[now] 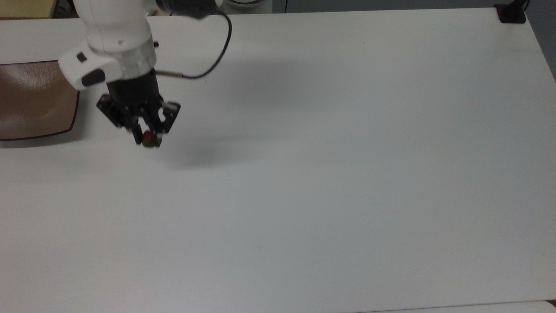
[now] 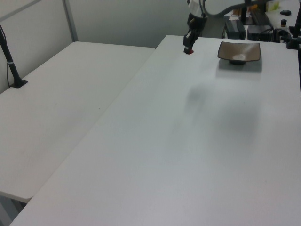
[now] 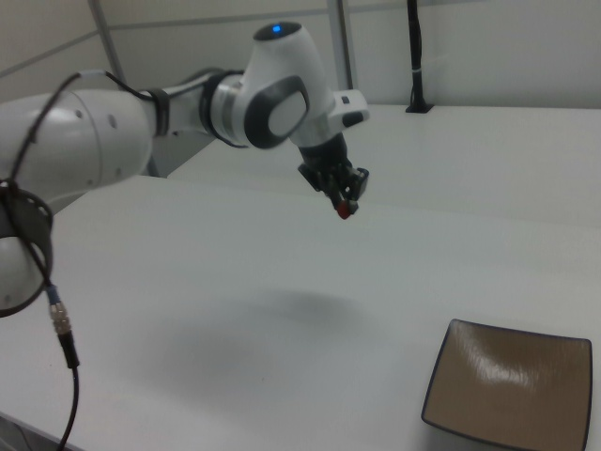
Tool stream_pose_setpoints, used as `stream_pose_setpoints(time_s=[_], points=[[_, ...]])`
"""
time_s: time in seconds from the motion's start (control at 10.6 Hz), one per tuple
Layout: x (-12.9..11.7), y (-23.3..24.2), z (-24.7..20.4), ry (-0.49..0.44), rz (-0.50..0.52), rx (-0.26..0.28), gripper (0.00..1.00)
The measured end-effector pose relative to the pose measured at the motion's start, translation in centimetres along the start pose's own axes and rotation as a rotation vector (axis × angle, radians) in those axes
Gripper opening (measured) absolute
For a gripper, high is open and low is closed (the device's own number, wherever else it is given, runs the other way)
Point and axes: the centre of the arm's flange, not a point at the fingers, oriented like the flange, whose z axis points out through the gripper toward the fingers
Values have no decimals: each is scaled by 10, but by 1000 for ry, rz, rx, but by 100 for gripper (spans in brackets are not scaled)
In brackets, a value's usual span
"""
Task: Strawberries on a ceramic plate
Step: 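Carry the strawberry over the brown ceramic plate and lower it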
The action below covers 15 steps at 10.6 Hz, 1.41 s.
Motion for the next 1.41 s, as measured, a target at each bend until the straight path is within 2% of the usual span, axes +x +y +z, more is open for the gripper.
stream_pose_setpoints(time_s=[0.28,0.66,1.03,1.41], points=[[-24,12,-47,-104,10,17,32],[-45,84,-47,-144,18,8,32],[-70,171,-44,-162,-76,3,32],[-99,237,-14,-204,-227,22,32]])
